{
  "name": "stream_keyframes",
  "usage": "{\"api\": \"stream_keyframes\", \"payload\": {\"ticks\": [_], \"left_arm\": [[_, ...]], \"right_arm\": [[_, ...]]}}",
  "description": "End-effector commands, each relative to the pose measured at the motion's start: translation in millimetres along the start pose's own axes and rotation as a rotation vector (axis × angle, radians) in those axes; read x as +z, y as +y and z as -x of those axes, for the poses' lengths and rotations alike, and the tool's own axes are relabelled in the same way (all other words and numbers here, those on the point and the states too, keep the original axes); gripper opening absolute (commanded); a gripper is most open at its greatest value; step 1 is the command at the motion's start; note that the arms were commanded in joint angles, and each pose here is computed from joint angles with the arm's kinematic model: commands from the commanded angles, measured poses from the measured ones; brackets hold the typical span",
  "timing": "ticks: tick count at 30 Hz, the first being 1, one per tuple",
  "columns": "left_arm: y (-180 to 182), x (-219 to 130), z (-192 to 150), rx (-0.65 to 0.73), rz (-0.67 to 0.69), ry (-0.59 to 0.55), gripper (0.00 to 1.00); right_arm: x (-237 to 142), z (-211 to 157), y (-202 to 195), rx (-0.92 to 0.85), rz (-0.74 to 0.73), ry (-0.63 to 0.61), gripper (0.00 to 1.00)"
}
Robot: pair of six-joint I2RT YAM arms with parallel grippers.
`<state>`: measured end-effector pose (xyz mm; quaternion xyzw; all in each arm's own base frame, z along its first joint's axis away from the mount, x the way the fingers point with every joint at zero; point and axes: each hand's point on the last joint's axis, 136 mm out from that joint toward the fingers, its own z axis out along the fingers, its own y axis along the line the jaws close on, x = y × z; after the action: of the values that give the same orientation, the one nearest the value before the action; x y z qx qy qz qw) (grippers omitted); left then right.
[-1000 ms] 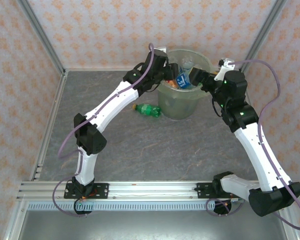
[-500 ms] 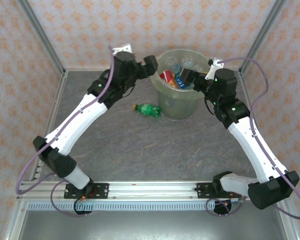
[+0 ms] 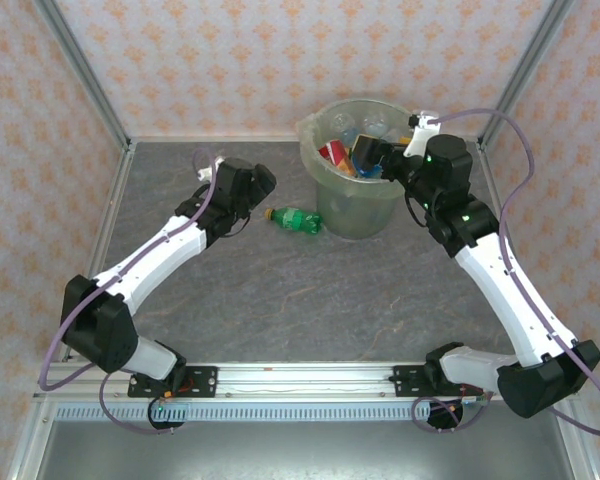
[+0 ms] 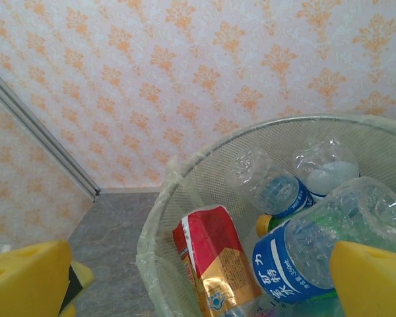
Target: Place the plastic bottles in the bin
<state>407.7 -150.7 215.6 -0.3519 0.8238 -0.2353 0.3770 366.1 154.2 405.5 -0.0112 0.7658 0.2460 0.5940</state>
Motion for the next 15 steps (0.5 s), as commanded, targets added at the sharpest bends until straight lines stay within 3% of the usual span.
{"api": "stream_keyframes", "payload": {"ticks": [1,5,15], "left_arm": [[-5.5,17.0,-15.8,-0.173,-0.047,0.067,0.9],[7.4,44.3,-41.6,-0.241,-0.027,0.144,0.88],[29.3,98.4,-52.6,-0.238,0.084,0.152,0.86]], "right_arm": [[-7.7,17.3,5.8,-0.028,0.005,-0.053,1.0],[-11.9,16.6,5.5,-0.029,0.005,-0.055,1.0],[-17.9,16.2,3.1,-0.052,-0.01,-0.058,1.0]]}}
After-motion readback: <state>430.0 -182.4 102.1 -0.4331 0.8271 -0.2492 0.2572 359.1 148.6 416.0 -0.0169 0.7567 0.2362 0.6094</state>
